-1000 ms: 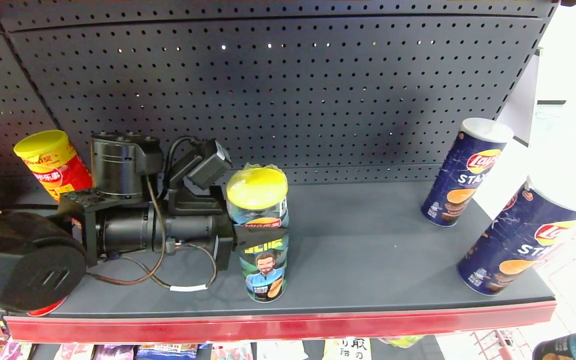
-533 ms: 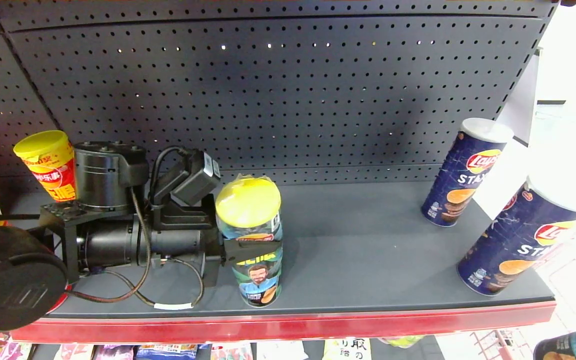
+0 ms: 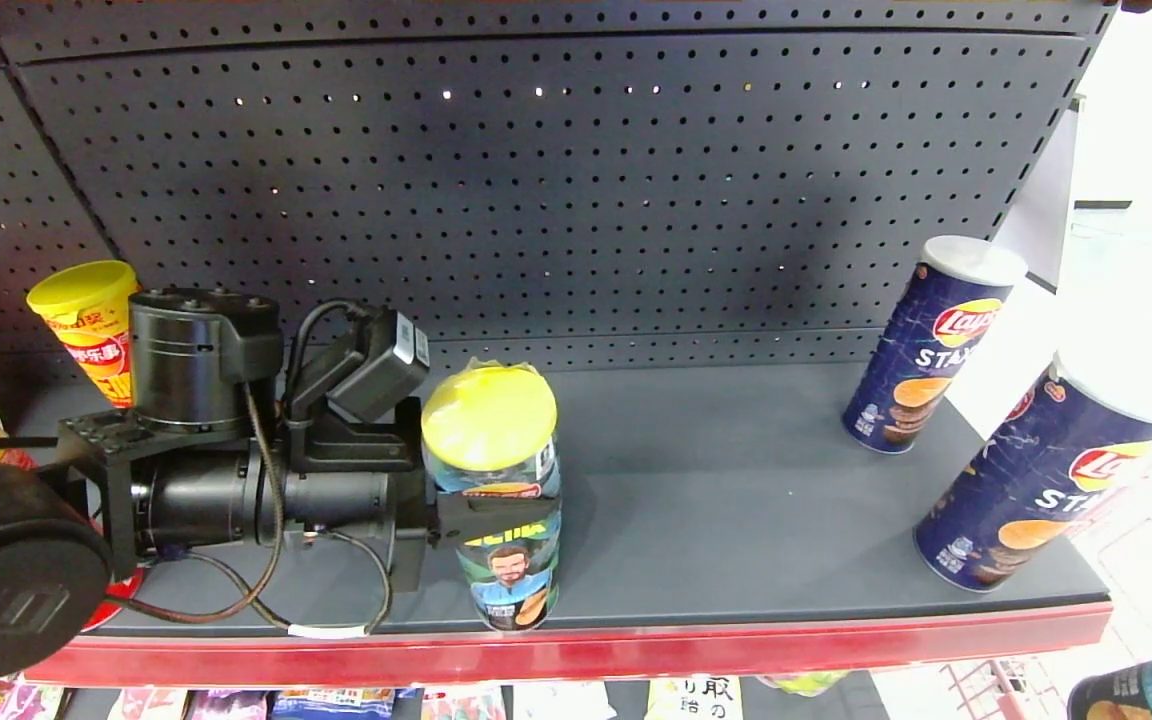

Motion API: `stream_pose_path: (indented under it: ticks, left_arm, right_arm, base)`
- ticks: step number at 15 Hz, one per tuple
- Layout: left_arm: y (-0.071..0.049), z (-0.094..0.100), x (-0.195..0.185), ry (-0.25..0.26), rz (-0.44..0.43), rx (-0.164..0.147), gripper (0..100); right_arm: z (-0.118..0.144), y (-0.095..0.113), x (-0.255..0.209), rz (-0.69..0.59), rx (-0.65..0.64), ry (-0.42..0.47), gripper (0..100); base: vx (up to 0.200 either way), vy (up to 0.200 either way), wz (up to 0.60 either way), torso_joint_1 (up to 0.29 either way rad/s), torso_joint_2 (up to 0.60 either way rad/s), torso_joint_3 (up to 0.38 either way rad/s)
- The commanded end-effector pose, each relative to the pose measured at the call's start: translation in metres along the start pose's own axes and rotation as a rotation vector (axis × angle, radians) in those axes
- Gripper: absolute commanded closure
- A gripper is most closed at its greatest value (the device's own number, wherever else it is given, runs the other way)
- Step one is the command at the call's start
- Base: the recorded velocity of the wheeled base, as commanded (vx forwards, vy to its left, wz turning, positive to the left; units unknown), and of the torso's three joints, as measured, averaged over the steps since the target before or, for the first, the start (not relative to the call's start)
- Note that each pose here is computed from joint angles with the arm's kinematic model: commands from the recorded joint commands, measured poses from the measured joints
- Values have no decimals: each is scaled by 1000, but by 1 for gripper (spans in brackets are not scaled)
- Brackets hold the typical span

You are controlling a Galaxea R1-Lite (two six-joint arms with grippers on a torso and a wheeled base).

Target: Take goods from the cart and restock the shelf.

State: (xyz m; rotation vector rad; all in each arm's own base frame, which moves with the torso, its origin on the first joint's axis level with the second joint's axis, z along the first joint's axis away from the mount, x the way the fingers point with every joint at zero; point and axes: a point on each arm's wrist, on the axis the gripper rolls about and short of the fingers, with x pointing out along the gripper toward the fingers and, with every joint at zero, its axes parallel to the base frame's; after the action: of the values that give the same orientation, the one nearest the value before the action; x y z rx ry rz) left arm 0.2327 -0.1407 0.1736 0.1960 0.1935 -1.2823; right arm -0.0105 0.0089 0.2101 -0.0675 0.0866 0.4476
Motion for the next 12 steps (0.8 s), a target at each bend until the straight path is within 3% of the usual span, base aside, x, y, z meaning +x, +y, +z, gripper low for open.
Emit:
stream_pose_path:
  ticks: [1,5,6,12]
  left_arm:
    - [-3,0,-2,-2,0,3,100]
    - [-5,-6,-3,13,4,-6,100]
    - [-4,-5,-3,8,7,-5,0]
    - [-13,-11,-37,1,87,-19,0]
  right_arm:
    - [1,0,0,0,-1,0,100]
    - [3,-1,1,0,-1,0,100]
    - [4,-1,1,0,0,1,100]
    - [14,-6,13,26,10,35,100]
  base:
    - [0,0,0,0,0,0]
    - [0,0,0,0,0,0]
    - [0,0,0,0,0,0]
    - [0,0,0,0,0,0]
